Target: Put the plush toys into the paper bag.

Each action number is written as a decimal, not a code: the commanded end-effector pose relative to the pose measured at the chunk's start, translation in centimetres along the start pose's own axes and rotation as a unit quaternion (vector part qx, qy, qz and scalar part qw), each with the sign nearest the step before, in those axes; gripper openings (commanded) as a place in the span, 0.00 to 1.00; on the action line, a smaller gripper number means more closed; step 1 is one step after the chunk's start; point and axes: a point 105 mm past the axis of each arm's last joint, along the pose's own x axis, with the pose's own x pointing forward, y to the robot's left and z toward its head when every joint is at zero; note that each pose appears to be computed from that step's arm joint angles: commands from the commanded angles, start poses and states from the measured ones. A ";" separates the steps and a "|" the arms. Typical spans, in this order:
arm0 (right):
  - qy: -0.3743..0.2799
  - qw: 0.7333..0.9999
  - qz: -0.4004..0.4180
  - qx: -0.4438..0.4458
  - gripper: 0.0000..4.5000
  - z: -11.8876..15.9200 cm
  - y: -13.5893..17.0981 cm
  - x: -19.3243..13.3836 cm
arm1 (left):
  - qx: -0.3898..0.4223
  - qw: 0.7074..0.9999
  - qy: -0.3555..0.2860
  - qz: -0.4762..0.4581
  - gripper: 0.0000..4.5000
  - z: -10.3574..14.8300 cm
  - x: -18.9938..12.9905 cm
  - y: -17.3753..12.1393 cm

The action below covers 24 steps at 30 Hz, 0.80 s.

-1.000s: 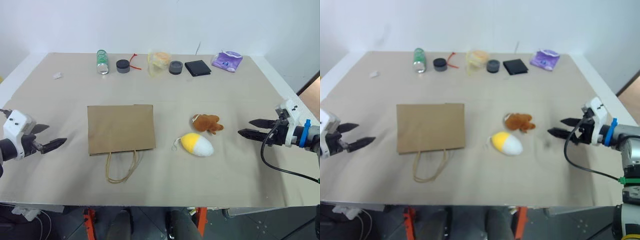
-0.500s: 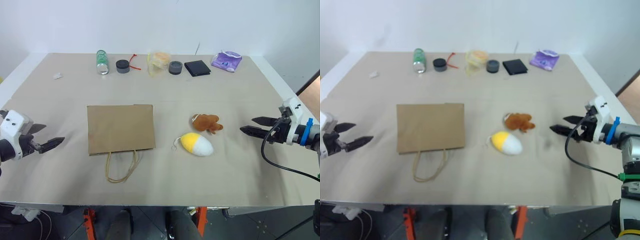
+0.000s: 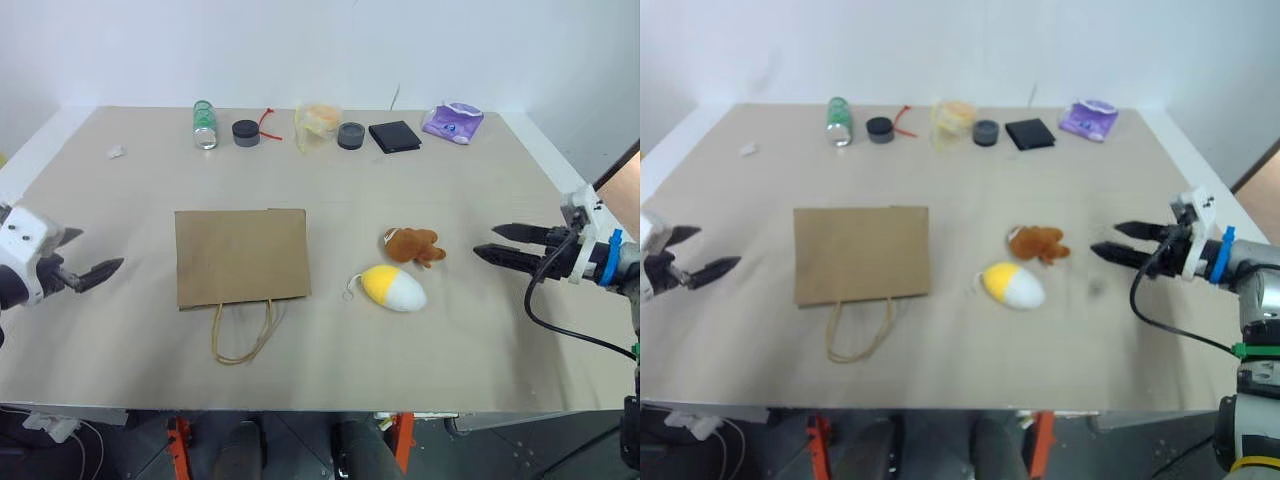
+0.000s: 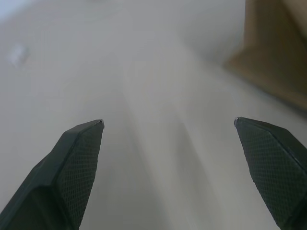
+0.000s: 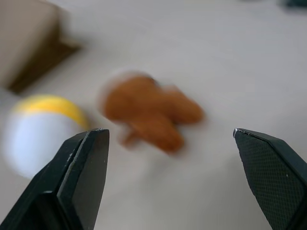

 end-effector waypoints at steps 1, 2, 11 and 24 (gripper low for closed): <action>-0.005 0.990 0.133 -0.055 0.99 3.4 5.3 1.4 | 0.105 0.990 -0.075 -0.048 1.00 4.5 0.7 -2.0; 0.002 0.984 0.168 -0.062 0.99 3.7 6.9 1.9 | 0.131 0.985 -0.094 -0.055 1.00 5.5 0.9 -2.5; 0.005 0.948 0.244 -0.204 0.99 3.8 12.1 6.4 | 0.342 0.913 -0.171 -0.142 1.00 6.4 1.2 -7.8; -0.012 0.955 0.210 -0.211 0.99 2.4 12.2 7.2 | 0.460 0.817 -0.302 -0.171 1.00 4.2 -1.7 -14.0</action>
